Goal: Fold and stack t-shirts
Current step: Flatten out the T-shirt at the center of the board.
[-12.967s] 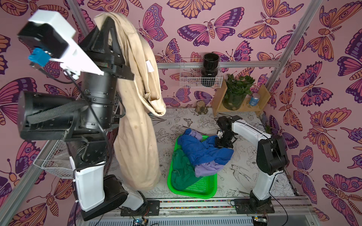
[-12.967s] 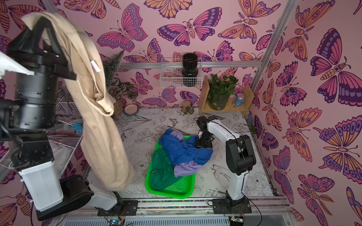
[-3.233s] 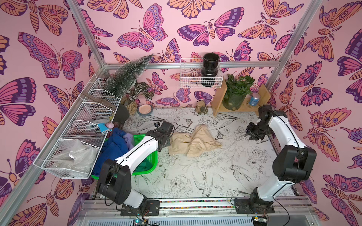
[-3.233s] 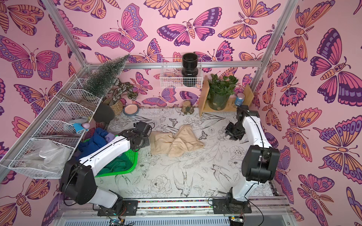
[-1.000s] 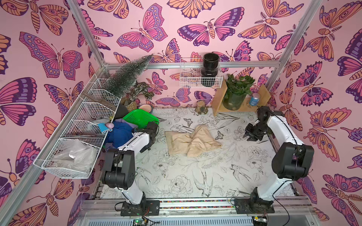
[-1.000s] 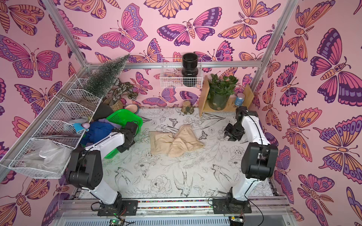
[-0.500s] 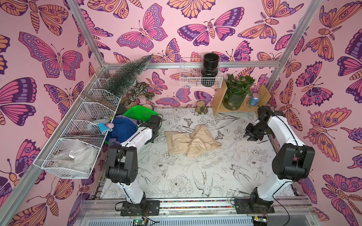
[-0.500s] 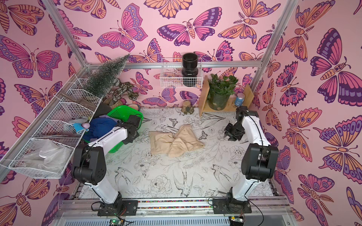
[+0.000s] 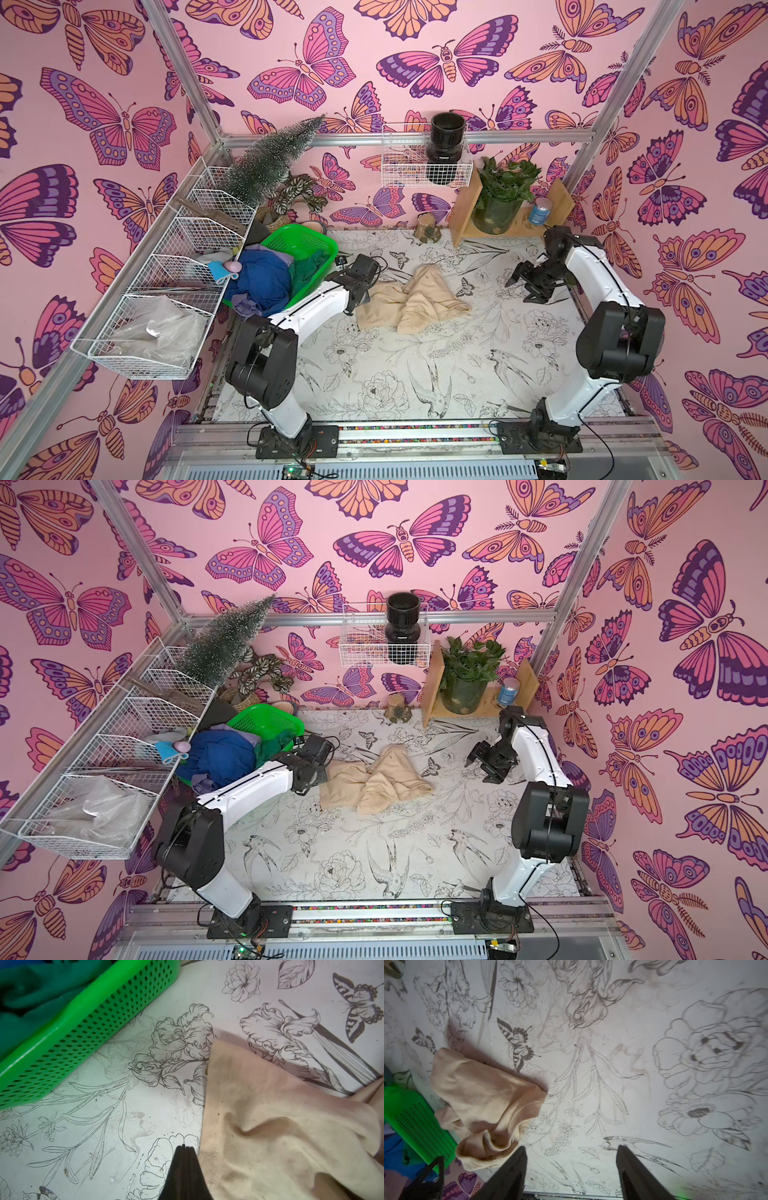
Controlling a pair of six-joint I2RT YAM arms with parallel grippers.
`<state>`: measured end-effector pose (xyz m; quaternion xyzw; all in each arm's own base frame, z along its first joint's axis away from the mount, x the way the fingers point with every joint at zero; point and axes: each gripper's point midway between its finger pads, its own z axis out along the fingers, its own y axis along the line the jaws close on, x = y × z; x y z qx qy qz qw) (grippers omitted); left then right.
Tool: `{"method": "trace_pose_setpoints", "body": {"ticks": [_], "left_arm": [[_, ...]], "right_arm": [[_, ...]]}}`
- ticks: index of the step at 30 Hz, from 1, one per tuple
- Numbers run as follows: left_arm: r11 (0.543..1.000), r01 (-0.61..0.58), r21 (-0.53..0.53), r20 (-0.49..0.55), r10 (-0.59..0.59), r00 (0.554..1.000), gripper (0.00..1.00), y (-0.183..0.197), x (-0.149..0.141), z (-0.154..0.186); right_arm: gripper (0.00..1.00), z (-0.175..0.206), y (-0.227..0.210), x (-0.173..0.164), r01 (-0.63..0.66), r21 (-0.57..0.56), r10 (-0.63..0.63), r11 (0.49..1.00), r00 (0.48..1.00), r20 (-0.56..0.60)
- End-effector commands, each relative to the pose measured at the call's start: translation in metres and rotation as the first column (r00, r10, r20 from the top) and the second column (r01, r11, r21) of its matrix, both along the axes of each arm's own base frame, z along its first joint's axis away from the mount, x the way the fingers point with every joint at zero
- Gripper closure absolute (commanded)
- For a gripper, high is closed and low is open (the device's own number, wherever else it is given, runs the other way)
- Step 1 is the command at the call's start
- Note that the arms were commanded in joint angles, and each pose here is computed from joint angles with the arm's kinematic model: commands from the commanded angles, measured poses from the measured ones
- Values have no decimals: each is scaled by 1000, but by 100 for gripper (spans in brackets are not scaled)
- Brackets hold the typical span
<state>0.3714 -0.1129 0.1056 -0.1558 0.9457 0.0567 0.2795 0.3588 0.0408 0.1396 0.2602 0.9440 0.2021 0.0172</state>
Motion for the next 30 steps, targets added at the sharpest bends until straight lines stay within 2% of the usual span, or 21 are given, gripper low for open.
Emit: {"method": "trace_pose_setpoints", "body": {"ticks": [1,6,10,13,19,24,30], "left_arm": [[1000,8,-8,-35,-8,999,100,-2,-4,-13],[999,31,-27,-42,-32,999,100,-14,1,-25],[998,47,-37,-50,-48,998,100,-20,3,-31],[998,51,-40,-39,-52,998,100,-20,0,-30],[998,48,-40,-44,-49,998,100,-16,-8,-32],[998,36,-53,-59,-39,998,100,-16,-14,-39],[997,49,-55,-75,-53,996,100,-20,-17,-44]], "right_arm": [[38,1,65,5,-106,182,107,978,994,5],[41,-2,143,-6,-362,62,364,930,931,-39],[44,-10,171,-16,-481,-22,477,877,874,-97],[44,-18,173,-21,-508,-70,497,859,858,-133],[45,-34,162,-34,-524,-99,498,846,843,-201],[46,-44,169,-46,-536,-66,512,842,831,-219],[46,-40,192,-47,-586,-63,564,808,800,-207]]}}
